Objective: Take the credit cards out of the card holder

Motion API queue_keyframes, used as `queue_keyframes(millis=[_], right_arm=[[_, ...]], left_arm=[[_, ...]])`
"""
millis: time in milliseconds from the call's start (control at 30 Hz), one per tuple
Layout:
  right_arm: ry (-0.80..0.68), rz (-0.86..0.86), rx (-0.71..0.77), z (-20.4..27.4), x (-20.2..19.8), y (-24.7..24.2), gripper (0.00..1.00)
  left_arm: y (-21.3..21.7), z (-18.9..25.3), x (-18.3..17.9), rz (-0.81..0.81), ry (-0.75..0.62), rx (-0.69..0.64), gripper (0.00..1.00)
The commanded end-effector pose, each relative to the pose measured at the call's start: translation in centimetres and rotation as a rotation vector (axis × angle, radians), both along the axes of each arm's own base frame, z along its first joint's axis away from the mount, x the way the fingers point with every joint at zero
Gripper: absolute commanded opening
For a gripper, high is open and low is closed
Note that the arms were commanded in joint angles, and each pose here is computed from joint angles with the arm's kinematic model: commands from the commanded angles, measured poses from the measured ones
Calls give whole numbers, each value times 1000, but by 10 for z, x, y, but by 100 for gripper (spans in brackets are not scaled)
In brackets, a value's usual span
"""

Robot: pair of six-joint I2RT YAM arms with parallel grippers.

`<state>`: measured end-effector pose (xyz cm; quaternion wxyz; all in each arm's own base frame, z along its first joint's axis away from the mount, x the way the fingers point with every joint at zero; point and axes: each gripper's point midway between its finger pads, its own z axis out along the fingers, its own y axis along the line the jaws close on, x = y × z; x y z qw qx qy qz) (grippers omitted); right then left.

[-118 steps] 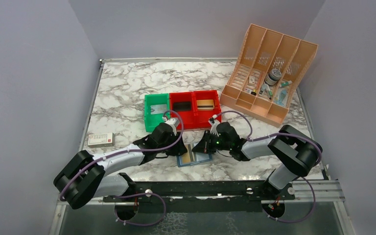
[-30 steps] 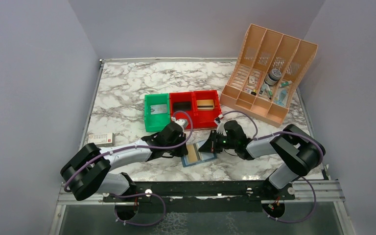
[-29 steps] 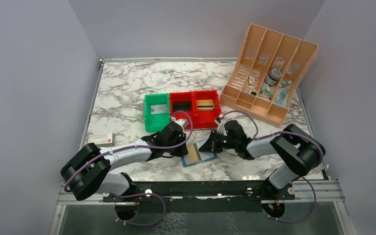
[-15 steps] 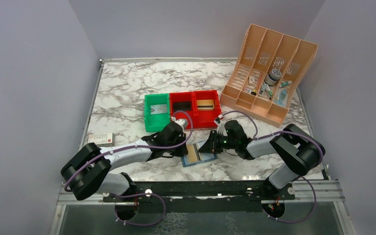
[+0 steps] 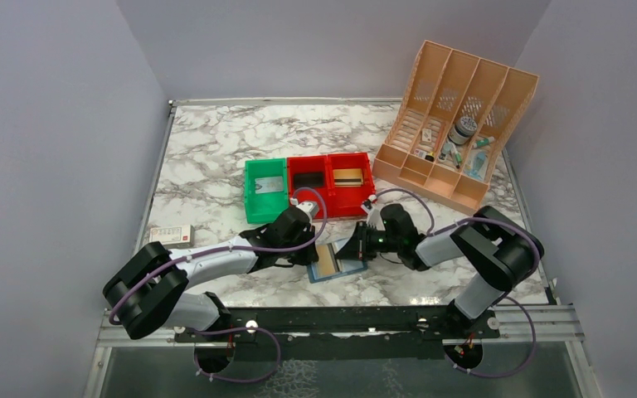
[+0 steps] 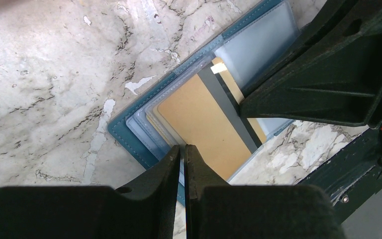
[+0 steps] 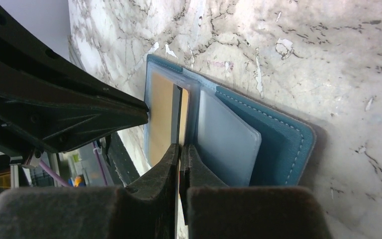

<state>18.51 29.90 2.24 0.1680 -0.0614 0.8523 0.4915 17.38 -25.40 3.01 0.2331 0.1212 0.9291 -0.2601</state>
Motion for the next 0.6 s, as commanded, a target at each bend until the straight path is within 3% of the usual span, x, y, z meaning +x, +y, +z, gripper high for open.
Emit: queue_keyframes(millis=[0, 233, 567], right_arm=[[-46, -64, -56, -1, 9, -14, 1], [-87, -108, -95, 4, 18, -30, 1], [-35, -70, -33, 1, 9, -21, 1]], left_arm=[[15, -18, -9, -11, 34, 88, 12], [15, -19, -9, -7, 36, 90, 12], [9, -3, -2, 19, -6, 33, 16]])
